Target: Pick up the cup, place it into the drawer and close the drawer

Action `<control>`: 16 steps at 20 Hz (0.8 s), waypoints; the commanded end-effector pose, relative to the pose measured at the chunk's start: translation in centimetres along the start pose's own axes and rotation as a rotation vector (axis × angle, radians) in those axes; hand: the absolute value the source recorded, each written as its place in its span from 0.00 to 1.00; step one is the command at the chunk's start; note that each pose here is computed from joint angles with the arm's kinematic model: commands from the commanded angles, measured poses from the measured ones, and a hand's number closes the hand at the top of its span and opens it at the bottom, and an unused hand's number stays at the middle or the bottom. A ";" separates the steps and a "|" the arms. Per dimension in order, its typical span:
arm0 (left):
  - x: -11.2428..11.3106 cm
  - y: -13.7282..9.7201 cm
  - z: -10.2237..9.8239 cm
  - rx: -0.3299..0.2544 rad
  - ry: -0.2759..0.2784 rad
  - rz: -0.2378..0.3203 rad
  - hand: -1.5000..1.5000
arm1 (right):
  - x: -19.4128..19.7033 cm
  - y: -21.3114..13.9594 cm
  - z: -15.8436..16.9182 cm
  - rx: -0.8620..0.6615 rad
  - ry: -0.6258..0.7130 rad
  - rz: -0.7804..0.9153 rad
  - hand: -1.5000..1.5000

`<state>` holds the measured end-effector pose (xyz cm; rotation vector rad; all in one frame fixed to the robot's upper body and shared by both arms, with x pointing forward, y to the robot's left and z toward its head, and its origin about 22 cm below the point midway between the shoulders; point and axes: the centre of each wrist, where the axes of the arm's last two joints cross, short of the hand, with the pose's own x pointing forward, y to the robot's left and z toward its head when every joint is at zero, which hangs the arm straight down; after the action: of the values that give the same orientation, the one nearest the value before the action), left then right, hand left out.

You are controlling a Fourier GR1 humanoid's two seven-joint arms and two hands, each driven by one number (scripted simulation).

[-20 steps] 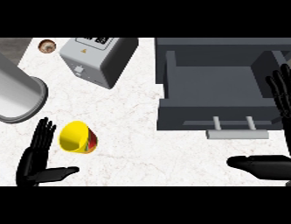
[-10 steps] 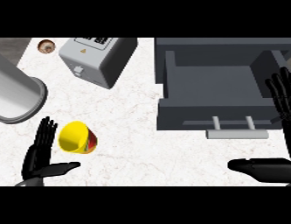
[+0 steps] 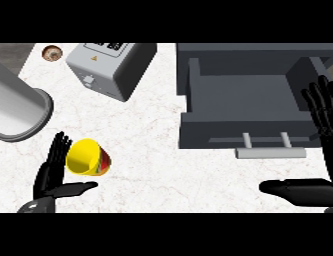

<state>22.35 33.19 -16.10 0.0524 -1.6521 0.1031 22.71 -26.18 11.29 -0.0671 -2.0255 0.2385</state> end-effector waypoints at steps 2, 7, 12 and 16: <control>-0.1 -1.3 -1.0 -0.036 -0.066 0.055 0.00 | -0.2 -0.6 -1.5 0.007 0.010 -0.006 0.00; 0.9 -1.2 -2.5 -0.055 -0.059 0.119 0.00 | 0.3 -0.6 -0.6 0.012 0.020 -0.004 0.00; -0.3 -2.8 -1.4 -0.105 -0.092 0.188 0.00 | -0.5 -0.7 -0.9 0.023 -0.007 -0.014 0.00; -0.2 -2.5 -1.2 -0.139 -0.119 0.246 0.00 | -0.4 0.4 -0.1 0.001 0.006 -0.039 0.00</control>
<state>24.37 31.17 -15.73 -0.0880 -1.6745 0.1284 23.36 -26.23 11.45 -0.0420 -2.0139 0.2457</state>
